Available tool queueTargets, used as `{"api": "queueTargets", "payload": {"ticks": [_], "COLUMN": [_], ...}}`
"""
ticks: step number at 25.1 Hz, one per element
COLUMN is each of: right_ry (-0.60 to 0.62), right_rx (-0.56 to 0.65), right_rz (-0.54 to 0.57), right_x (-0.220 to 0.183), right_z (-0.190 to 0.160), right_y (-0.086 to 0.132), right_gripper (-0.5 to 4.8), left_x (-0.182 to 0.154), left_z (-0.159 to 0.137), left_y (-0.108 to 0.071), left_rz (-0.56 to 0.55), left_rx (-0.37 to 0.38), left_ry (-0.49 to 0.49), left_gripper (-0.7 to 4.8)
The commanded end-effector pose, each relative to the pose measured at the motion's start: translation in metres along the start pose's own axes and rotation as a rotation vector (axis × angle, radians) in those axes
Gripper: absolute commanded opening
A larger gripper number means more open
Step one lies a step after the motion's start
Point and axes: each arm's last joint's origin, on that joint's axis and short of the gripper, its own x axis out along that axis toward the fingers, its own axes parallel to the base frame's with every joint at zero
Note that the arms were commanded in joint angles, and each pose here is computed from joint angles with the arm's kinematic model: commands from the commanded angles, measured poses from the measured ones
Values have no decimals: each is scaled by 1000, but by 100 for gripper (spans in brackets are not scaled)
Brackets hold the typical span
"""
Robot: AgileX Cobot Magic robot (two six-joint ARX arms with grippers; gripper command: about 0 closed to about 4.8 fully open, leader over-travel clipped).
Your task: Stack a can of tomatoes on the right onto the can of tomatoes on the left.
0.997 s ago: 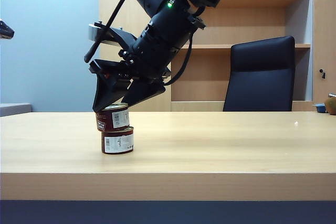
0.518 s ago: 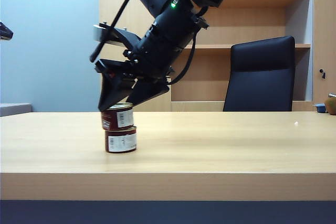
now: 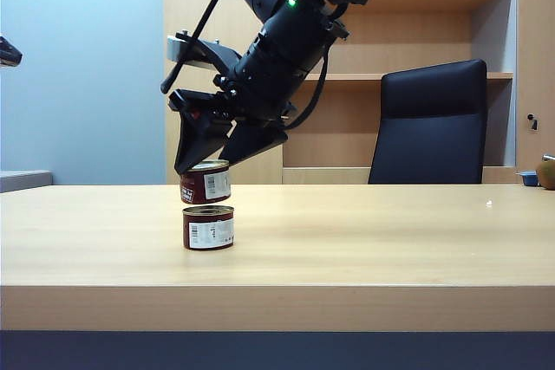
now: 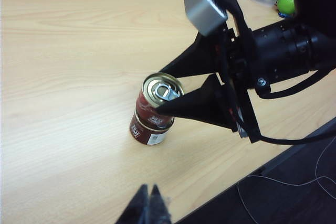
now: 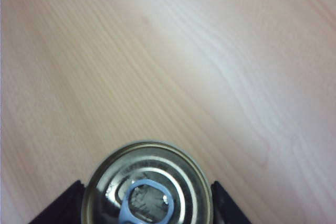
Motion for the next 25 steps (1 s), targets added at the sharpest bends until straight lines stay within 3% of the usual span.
{"api": "queueTargets", "payload": {"ticks": [1, 4, 8, 12, 13, 16, 17, 18, 19, 23, 25], "right_ry": [-8, 1, -2, -25, -44, -103, -119, -140, -172, -309, -404], "right_rx": [3, 8, 10, 6, 3, -13, -16, -17, -17, -14, -3], "right_rz": [-4, -4, 22, 75, 74, -16, -51, -77, -85, -154, -222], "right_x": [-2, 0, 0, -1, -6, -38, -52, -77, -100, -151, -173], "right_z": [2, -1, -1, 1, 6, 24, 30, 37, 43, 39, 29], "right_y": [-3, -5, -5, -2, -2, 2, 2, 3, 3, 0, 3], "right_gripper": [305, 310, 408, 430, 455, 442, 361, 69, -3, -9, -9], "left_x": [-1, -1, -1, -1, 0, -1, -1, -1, -1, -8, -13], "left_z": [2, 2, 2, 2, 2, 4, 5, 8, 12, 21, 24], "left_y": [-1, -1, -1, -1, -1, -1, -1, -1, -1, -1, -3], "left_rz": [-2, -2, -2, -2, -2, -2, -2, -3, 10, 105, 204], "left_rx": [15, 15, 15, 15, 15, 26, 34, 57, 81, 121, 138], "left_ry": [-12, -12, -12, -12, -12, -24, -33, -59, -97, -196, -241], "left_gripper": [-5, -5, -4, -5, -5, -5, -5, -5, -5, -5, -5]}}
